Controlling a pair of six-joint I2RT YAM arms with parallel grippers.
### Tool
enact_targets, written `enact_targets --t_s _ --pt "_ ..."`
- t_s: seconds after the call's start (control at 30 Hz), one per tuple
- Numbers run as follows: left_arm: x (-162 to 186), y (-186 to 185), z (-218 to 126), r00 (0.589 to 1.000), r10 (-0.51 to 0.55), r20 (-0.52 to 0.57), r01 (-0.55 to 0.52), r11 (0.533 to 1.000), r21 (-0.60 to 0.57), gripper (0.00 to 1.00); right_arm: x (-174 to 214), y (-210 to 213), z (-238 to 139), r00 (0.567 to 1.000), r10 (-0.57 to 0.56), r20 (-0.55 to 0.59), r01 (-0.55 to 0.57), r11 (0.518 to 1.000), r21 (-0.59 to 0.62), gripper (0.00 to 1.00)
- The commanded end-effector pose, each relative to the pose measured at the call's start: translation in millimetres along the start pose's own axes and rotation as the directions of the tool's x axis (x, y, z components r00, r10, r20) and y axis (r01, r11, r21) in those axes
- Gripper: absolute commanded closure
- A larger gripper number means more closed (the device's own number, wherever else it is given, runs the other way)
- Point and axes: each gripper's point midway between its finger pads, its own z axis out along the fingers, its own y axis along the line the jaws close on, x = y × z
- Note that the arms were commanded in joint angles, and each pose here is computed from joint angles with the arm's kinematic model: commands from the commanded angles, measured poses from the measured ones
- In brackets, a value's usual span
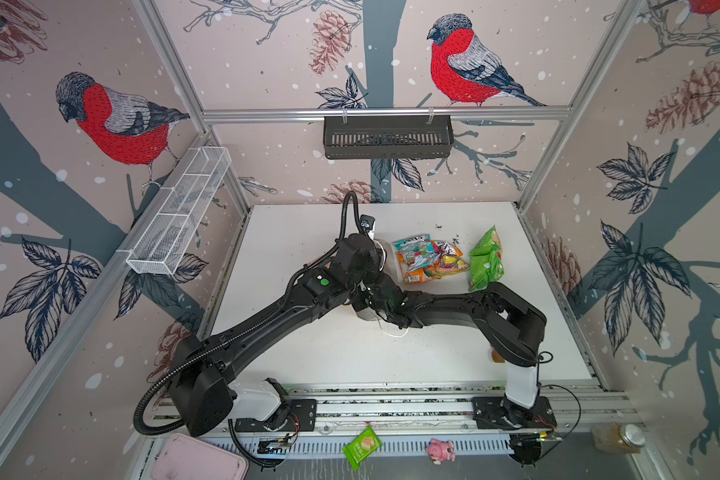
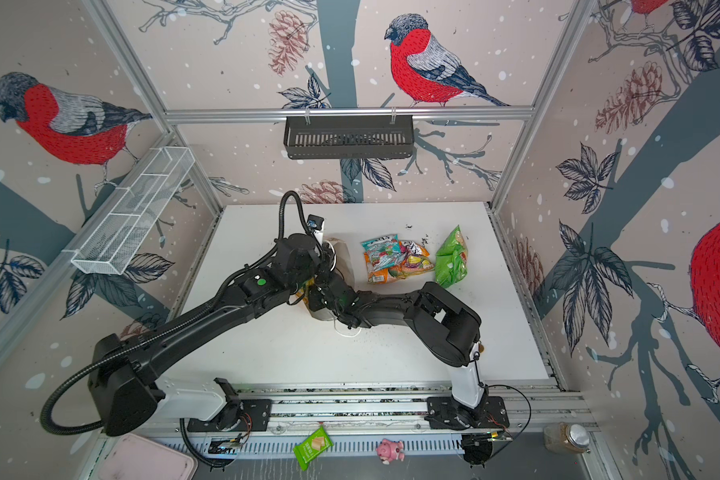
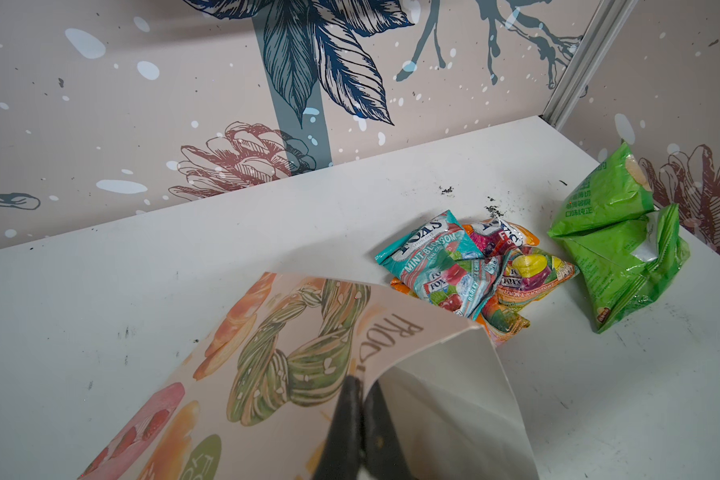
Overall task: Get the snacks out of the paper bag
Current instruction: 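Lower the right gripper into the bag toward the yellow snack pack, then close the right gripper on the yellow pack inside the bag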
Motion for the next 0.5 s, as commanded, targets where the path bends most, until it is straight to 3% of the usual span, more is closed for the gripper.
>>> enact_targets --t_s 0.0,0.47 --pt "2.4 8.7 1.1 1.000 -0.002 -0.008 0.001 0.999 -0.045 1.00 -11.2 0.3 -6.3 1.000 -0.005 0.028 0.005 1.000 0.003 1.00" --pt "1.4 11.7 -3.6 1.000 0.018 0.006 -0.018 0.999 -0.050 1.00 -37.7 10.9 -41.3 0.999 0.019 0.051 -0.016 0.999 -0.047 1.00"
